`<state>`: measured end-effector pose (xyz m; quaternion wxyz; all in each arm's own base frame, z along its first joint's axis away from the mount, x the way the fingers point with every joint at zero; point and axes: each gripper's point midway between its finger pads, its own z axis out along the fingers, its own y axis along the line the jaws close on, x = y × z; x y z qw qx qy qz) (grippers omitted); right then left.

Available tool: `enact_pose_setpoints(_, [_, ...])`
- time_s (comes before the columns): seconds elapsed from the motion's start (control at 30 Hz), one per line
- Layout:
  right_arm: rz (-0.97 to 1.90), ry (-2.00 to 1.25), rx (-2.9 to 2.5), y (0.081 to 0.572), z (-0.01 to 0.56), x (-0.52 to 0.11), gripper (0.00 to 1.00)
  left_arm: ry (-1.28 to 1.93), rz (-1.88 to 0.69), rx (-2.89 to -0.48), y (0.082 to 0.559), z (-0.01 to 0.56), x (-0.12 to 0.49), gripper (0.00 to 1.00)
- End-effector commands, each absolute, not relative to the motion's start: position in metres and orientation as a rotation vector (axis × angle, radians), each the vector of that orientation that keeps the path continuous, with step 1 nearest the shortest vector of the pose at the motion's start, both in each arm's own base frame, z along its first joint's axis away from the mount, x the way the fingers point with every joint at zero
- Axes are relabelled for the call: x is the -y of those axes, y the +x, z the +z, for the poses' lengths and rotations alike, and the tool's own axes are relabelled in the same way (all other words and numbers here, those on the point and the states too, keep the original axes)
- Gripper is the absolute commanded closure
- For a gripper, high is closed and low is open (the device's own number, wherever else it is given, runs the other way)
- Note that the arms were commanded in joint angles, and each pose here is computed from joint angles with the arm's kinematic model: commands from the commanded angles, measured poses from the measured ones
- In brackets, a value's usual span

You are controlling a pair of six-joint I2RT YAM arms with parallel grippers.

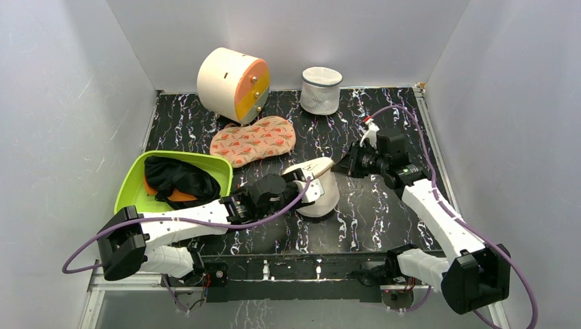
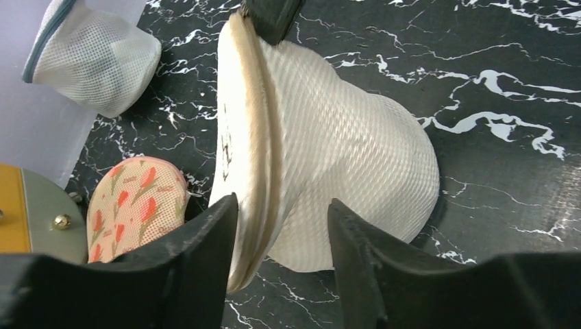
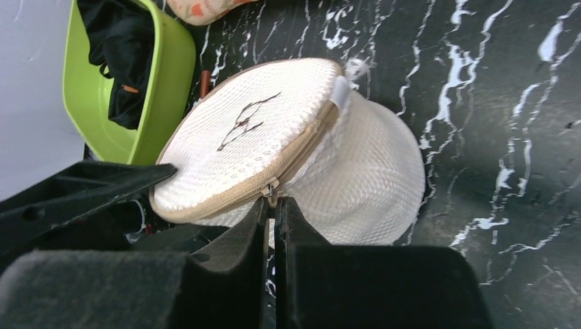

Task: Unzip the laundry bag and remove the bra
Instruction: Unzip the laundry bag at the center of the board.

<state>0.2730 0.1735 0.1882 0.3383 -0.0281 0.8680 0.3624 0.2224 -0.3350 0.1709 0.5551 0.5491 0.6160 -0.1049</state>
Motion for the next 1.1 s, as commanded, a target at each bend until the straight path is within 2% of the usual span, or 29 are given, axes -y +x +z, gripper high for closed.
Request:
enact_pose_setpoints(0.0, [0.984, -0.104, -2.198, 0.264, 0.204, -0.195, 1.0, 1.27, -0.352, -1.429, 0.213, 0.194, 0.348, 0.45])
enact_pose_setpoints(0.17, [0.993, -0.125, -2.204, 0.251, 0.206, -0.214, 1.0, 1.271, -0.386, -1.408, 0.207, 0.198, 0.348, 0.38])
enact_pose_setpoints(0.43, [1.037, -0.174, -2.197, 0.231, 0.217, -0.247, 1.0, 1.255, -0.329, -1.437, 0.216, 0.195, 0.345, 0.42])
enact_pose_setpoints(0.93, [0.99, -0.196, -2.184, 0.225, 0.22, -0.251, 1.0, 1.235, -0.261, -1.444, 0.225, 0.193, 0.34, 0.93])
enact_pose_setpoints(1.07, [0.925, -0.183, -2.183, 0.231, 0.217, -0.244, 1.0, 1.217, -0.236, -1.438, 0.228, 0.195, 0.337, 1.0])
